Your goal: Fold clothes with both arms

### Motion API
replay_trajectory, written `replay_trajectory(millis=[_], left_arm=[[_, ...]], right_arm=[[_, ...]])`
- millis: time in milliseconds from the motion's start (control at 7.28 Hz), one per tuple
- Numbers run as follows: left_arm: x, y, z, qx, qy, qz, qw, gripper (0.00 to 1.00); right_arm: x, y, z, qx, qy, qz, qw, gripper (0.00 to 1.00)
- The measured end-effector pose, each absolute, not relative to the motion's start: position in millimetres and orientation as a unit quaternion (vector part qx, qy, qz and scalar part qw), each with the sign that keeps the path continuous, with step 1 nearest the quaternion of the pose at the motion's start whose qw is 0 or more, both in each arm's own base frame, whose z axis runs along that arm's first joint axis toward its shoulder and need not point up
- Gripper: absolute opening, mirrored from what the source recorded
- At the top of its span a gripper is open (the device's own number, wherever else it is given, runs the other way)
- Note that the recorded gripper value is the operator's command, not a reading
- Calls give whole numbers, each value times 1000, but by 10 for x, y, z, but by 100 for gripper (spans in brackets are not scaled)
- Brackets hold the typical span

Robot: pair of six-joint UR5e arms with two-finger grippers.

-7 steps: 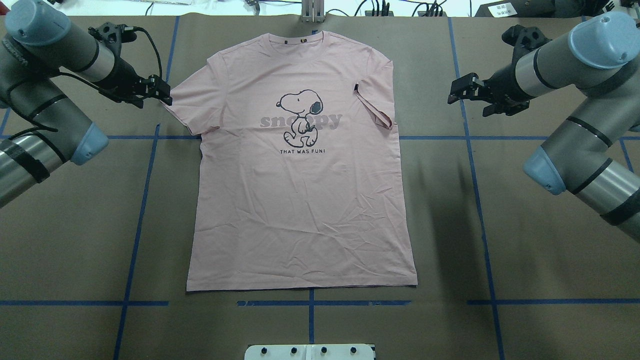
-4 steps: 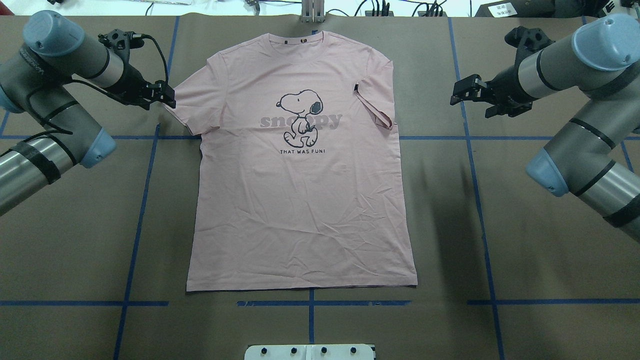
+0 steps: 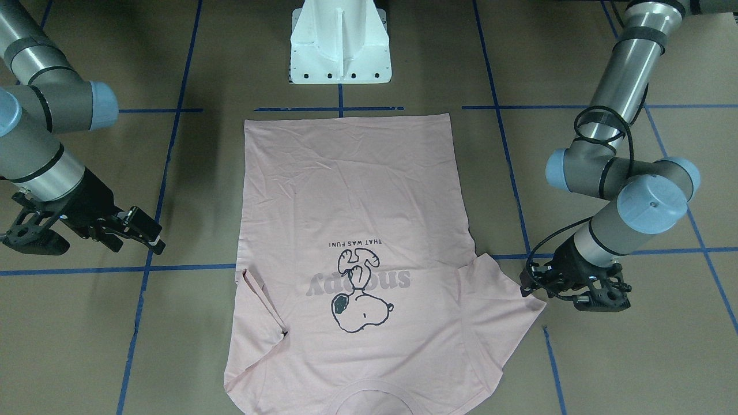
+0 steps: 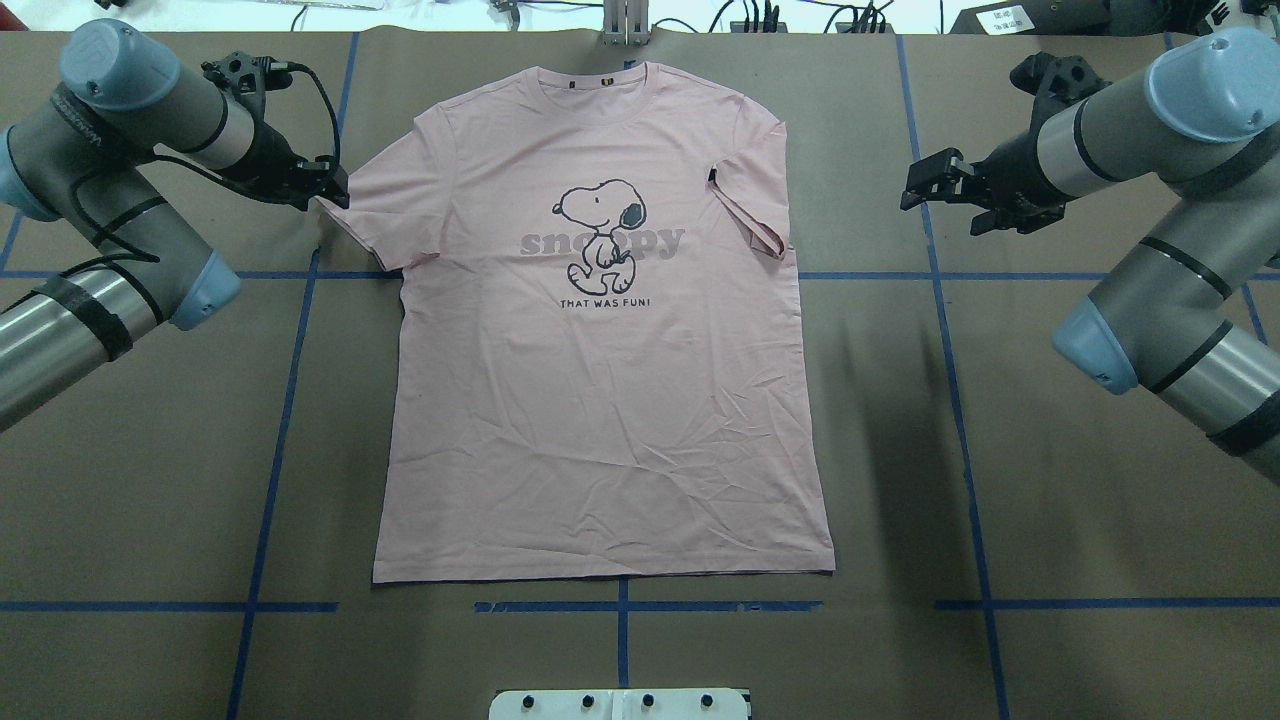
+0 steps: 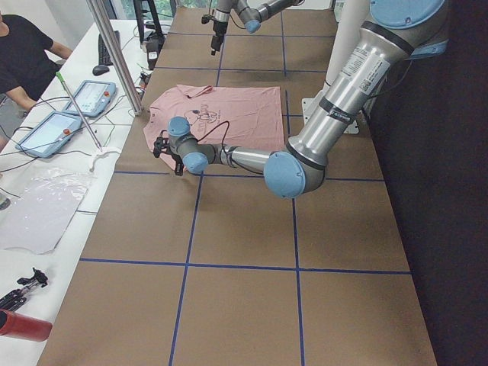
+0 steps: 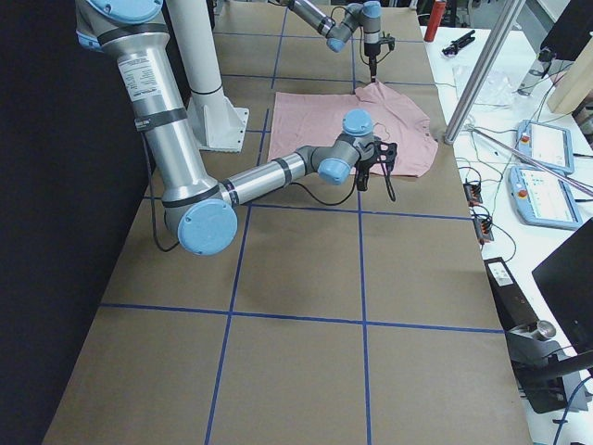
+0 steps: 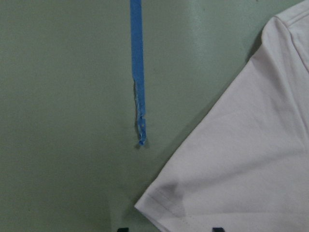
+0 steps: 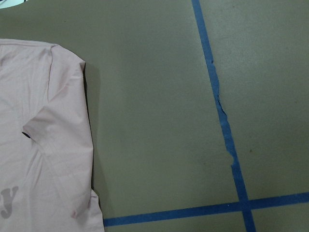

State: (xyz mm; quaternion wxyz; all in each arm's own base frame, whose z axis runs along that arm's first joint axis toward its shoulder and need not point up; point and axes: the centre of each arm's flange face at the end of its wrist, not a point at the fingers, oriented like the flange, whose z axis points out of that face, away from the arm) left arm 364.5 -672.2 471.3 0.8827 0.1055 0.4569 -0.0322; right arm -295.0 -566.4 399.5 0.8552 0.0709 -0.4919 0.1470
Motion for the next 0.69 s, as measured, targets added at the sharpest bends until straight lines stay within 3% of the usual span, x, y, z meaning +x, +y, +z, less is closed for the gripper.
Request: replay_trajectory(millis=[137,275,412,687], left_arm=[[3649,-6740,4747,108,453,-34,884,52],[3650,-6756,4755,110,451,-36,885,9],[3654,-6767,4742,111,451,-37,885,0],[3661,-6773,4723,113,452,-36,884,0]], right_arm=[[-2950,-5665,3995,71,-492,147,855,100],[-2952,-5667,3994,71,-492,147,855,100],[-2953,-5669,3994,71,-492,147,855,100],[-2954,-5670,3991,71,-492,147,855,100]])
